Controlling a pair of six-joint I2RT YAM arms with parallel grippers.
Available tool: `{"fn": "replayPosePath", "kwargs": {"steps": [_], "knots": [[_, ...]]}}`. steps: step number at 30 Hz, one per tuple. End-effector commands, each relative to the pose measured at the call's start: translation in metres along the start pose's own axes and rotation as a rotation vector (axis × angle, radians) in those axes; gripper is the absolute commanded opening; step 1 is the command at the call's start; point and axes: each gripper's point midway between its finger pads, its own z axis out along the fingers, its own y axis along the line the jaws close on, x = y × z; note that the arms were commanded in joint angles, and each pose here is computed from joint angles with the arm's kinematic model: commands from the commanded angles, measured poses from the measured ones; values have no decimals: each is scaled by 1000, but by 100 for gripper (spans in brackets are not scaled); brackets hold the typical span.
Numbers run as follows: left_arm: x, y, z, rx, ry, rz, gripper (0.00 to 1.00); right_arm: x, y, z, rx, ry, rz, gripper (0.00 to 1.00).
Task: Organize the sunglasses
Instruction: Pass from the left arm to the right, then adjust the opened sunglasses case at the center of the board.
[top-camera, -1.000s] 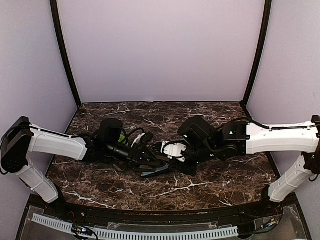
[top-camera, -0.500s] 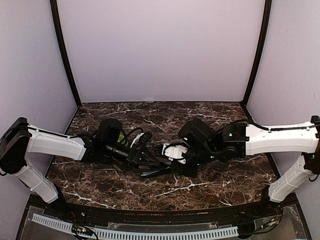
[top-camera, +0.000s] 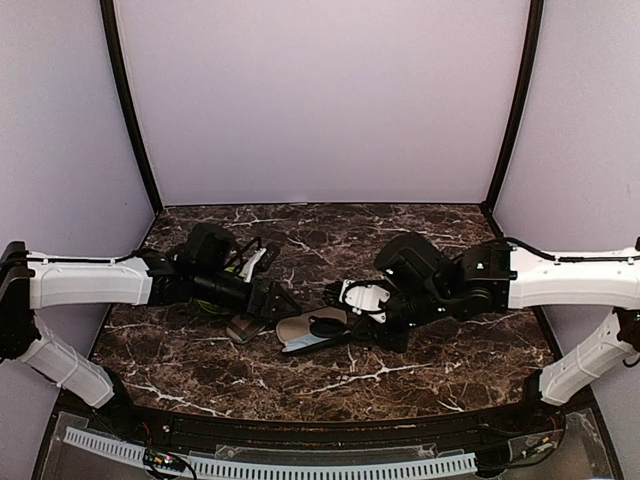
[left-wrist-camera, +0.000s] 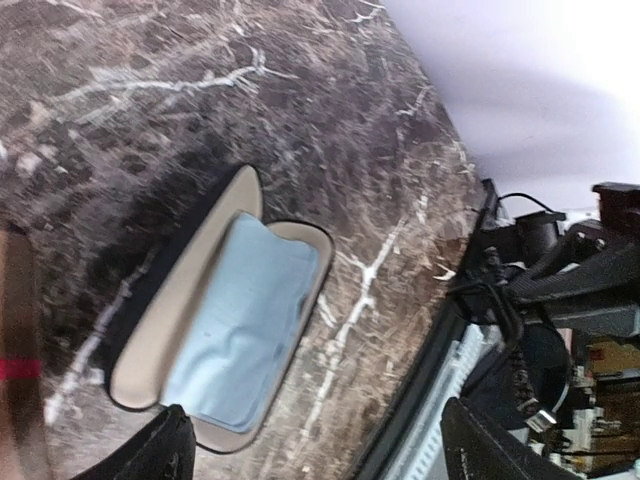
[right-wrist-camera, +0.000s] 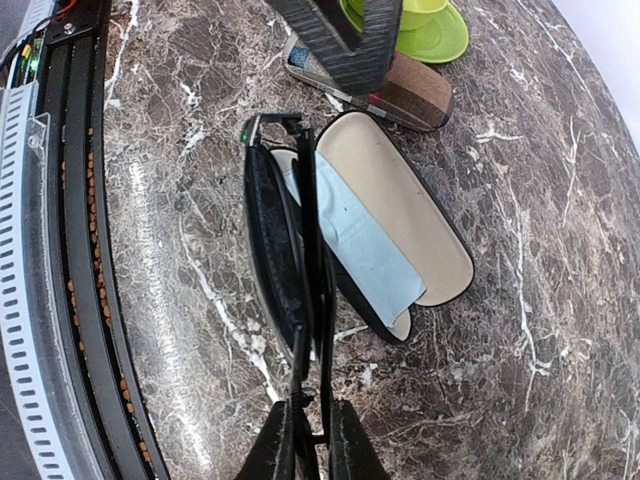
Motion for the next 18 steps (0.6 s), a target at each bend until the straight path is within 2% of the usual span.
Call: {"fn": "replayPosePath", "kwargs": {"steps": [1,4,9,18], "knots": [[-24,40,-8,-300,-11,153,86,-3,-3,-8,-4,-49,44,11],[-29,45,6,-306,28,163,84,-2,-5,-9,1,-52,55,11],[-30,60,31,-327,127,180,75,2,-6,-11,7,-49,65,11],[-22,68,52,-300,279,233,72,8,-7,-11,10,-50,81,10]]}}
